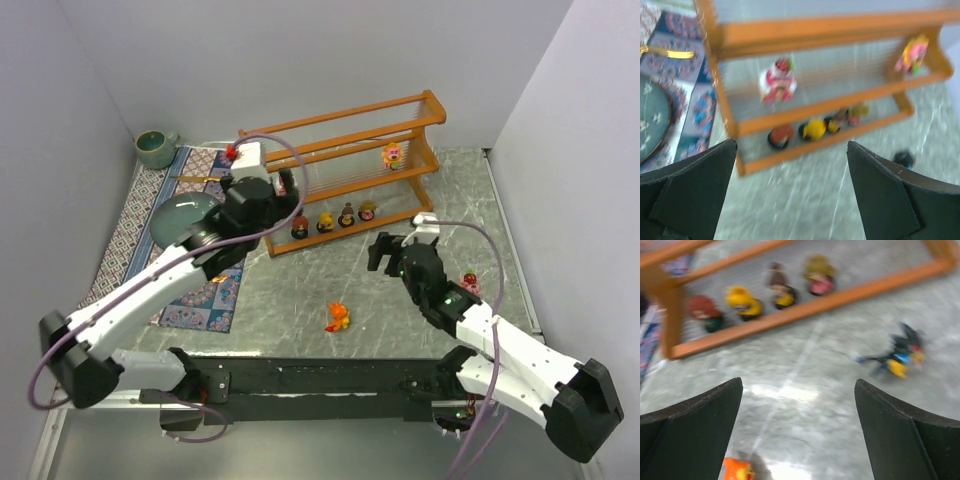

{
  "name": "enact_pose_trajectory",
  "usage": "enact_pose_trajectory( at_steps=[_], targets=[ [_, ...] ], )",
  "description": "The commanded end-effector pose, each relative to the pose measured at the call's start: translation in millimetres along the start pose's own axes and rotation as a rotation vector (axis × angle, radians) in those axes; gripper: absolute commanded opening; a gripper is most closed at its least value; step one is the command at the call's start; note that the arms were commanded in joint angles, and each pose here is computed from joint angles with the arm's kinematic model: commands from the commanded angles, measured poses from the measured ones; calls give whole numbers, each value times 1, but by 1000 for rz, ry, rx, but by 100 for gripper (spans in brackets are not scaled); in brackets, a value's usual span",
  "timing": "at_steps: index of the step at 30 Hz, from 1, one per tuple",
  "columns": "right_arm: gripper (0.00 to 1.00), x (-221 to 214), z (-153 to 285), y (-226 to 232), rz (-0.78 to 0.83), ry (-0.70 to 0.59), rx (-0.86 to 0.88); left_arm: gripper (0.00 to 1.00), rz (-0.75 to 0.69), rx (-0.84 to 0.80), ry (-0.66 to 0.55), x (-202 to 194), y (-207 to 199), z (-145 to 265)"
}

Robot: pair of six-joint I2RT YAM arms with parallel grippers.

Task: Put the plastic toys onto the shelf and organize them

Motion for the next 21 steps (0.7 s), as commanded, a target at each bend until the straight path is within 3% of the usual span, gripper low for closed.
enact_pose_trajectory(
  at_steps=[1, 6, 13, 21],
  targets=[
    [100, 2, 2, -29, -88, 115, -181, 97, -13, -142, 168, -19, 12, 34],
    [100, 18, 4, -68, -157, 125, -365, 97, -66, -102, 214, -35, 50, 58],
    [100, 54, 12, -110, -299, 51, -526, 97, -96, -46, 238, -69, 89, 52],
    [94, 49, 18, -149, -389, 51, -690, 97, -71, 71, 148, -63, 116, 62]
  ],
)
Point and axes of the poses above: each gripper's point midway between its finger pads, its own z axis back along the fingers, its own y axis along the line the jaws close on, x = y × z, the point moved 8 cm from there along z, back along the fingers, and after that the axes turned 8 degrees about -z, right-handed, at the moved point
